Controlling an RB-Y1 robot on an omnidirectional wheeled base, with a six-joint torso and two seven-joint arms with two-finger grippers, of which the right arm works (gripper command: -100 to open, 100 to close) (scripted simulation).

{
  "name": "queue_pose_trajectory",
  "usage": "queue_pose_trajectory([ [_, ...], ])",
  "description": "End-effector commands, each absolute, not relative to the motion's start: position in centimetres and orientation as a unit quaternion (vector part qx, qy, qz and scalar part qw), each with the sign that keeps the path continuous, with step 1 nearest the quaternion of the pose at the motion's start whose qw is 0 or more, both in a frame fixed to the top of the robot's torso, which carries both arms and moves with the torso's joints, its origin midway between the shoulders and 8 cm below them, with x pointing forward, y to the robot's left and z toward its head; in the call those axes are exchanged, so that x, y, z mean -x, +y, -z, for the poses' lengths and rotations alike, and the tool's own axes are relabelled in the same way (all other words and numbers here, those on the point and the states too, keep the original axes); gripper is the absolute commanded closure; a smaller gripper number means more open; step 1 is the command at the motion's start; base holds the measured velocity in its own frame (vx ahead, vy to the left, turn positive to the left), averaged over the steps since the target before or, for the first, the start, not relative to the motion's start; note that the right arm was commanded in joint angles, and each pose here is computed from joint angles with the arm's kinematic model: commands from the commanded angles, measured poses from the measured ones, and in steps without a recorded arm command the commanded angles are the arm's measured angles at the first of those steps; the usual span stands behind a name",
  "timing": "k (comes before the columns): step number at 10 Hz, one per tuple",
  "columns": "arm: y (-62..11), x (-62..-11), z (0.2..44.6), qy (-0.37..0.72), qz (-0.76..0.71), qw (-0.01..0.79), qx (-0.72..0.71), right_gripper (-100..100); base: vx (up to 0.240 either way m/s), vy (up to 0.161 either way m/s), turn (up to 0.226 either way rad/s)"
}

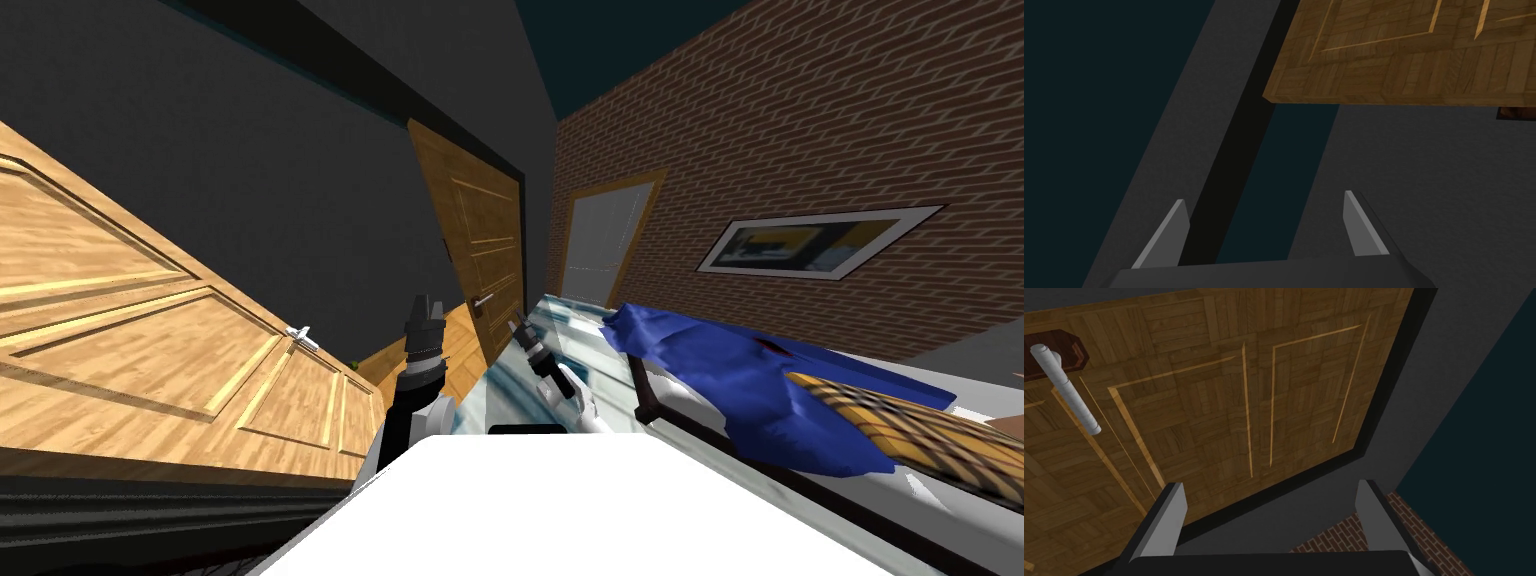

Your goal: Push the door open

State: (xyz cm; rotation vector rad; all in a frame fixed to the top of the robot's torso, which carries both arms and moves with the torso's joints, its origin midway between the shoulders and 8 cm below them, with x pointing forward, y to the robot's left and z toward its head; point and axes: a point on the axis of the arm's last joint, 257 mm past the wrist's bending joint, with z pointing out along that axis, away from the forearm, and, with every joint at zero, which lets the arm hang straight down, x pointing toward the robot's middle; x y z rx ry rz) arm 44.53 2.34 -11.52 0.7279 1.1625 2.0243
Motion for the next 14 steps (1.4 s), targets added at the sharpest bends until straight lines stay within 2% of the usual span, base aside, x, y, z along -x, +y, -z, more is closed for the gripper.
queue_pose_trajectory([
  [1, 4.4, -44.4, 12.7, 0.466, -0.777, 0.322, -0.275, -100, 0.149, 0.015, -0.033],
  [14, 12.3, -42.7, 20.0, 0.567, -0.748, 0.245, -0.243, -100, 0.109, 0.007, -0.019],
])
